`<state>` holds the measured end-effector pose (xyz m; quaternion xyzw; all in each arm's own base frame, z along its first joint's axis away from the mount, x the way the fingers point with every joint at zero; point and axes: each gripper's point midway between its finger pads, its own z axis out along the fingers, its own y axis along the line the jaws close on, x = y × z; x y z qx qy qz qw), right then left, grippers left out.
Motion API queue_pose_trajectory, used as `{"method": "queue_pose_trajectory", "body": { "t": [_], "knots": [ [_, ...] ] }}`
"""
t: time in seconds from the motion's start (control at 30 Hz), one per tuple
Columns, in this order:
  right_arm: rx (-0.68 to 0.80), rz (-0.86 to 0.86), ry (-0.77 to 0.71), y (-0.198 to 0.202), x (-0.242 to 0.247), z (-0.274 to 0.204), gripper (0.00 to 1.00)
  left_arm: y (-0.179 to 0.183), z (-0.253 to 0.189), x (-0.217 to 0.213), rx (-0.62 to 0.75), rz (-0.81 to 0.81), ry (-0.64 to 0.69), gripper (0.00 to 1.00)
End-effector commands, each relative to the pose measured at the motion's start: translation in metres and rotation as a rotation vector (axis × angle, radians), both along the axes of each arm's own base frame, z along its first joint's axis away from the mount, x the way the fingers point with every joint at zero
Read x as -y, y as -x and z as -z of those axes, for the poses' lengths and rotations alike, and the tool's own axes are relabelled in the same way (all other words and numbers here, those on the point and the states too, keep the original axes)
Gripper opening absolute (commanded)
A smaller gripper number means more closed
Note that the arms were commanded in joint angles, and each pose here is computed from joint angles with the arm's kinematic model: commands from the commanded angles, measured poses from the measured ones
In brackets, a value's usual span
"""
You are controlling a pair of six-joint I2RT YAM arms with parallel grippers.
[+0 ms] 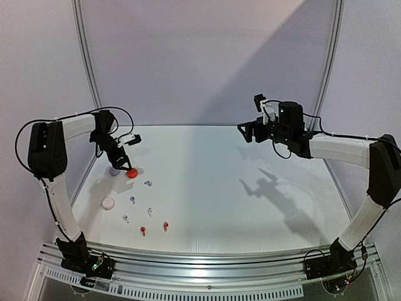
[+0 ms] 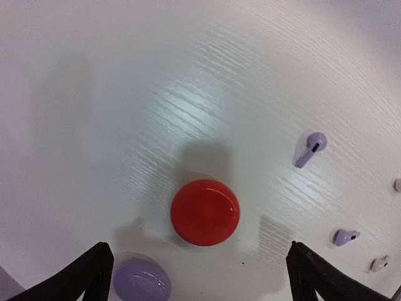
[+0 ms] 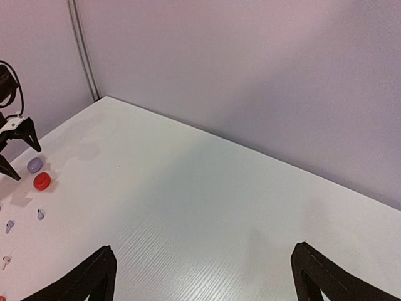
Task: Insert the wireless bluetooth earbuds into the charging case
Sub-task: Pick up the charging case from the corner of the board.
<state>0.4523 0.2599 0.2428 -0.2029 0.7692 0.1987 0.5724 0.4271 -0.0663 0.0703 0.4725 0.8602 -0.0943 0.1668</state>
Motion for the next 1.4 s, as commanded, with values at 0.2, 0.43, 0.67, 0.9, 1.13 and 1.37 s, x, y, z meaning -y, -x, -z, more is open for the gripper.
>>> {"method": "queue_pose_trajectory", "body": {
  "t": [0.2,0.43,0.67,0.9,1.13,1.37],
  "knots": [
    [-0.039,-0.109,0.053,0.011,-0.047,0.013,0.99,0.021,0.026,0.01,-0.075,0.335,0.02,0.99],
    [-0.057,-0.113,0.074,0.016,-0.051,0.014,0.99,0.009,0.053,0.0,-0.15,0.355,-0.038,0.96],
    [-0.072,-0.106,0.092,0.019,-0.053,0.02,0.99,0.014,0.065,0.003,-0.178,0.386,-0.04,0.94],
    [-0.08,-0.088,0.099,0.018,-0.052,0.025,0.99,0.014,0.07,0.008,-0.182,0.388,-0.056,0.86],
    [-0.079,-0.079,0.102,0.017,-0.051,0.026,0.99,0.014,0.069,0.013,-0.16,0.378,-0.042,0.7],
    [-0.083,-0.072,0.101,0.016,-0.05,0.026,0.99,0.02,0.073,0.009,-0.165,0.387,-0.067,0.55]
  ]
}}
